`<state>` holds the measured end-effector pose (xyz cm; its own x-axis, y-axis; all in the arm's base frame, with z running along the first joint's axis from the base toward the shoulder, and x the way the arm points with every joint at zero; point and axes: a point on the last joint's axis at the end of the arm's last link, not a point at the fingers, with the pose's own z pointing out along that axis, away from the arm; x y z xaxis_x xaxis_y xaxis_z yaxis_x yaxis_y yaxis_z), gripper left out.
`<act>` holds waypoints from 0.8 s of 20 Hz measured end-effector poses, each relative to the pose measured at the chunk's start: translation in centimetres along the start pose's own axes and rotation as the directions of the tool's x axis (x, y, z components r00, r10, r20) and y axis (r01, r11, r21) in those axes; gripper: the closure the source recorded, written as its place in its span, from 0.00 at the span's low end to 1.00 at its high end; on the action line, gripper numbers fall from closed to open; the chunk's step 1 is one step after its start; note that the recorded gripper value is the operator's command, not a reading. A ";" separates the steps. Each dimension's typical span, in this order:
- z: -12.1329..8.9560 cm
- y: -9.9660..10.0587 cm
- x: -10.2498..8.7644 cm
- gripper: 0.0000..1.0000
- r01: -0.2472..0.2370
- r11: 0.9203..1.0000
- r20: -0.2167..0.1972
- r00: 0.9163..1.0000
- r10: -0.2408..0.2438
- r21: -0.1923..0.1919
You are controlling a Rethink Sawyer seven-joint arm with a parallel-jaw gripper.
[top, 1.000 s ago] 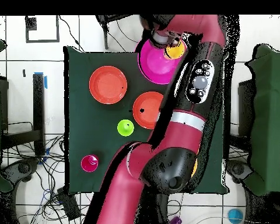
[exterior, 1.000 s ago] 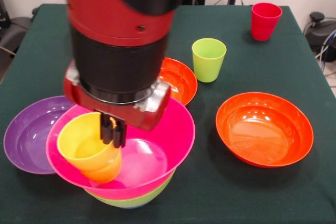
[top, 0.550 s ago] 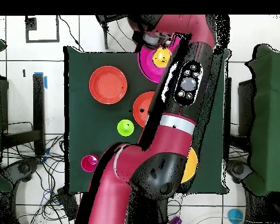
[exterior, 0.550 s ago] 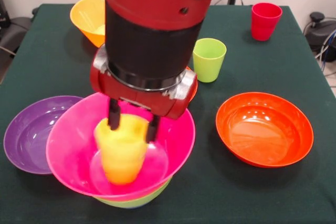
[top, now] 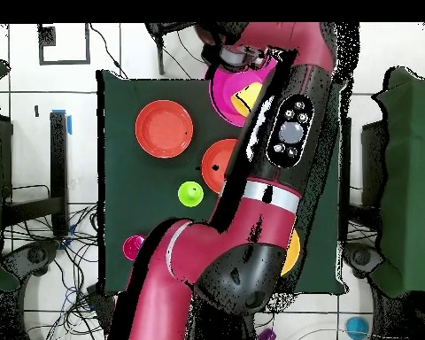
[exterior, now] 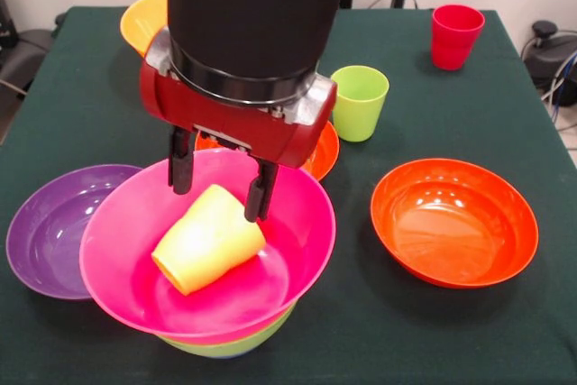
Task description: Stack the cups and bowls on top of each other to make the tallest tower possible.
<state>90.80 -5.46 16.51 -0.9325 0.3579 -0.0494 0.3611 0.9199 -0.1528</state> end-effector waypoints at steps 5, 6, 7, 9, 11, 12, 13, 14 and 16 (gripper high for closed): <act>-0.3 -0.4 -0.2 0.00 -0.005 1.000 0.004 1.000 0.005 -0.012; -0.4 -0.4 -0.2 0.00 -0.006 1.000 0.004 1.000 0.006 -0.014; -0.4 -0.5 -0.2 0.00 -0.007 1.000 0.005 1.000 0.007 -0.017; -0.4 -0.5 -0.2 0.00 -0.008 1.000 0.004 1.000 0.008 -0.021; -0.4 -0.5 -0.2 0.00 -0.008 1.000 0.003 1.000 0.008 -0.023; -0.4 -0.5 -0.2 0.00 -0.008 1.000 0.003 1.000 0.008 -0.024; -0.4 -0.5 -0.2 0.00 -0.008 1.000 0.003 1.000 0.008 -0.025; -0.4 -0.5 -0.2 0.00 -0.008 1.000 0.003 1.000 0.008 -0.027; -0.3 -0.5 -0.2 0.00 -0.008 1.000 0.003 1.000 0.008 -0.026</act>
<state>90.81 -5.97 16.93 -0.9296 0.3645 -0.0540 0.3685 0.9210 -0.1264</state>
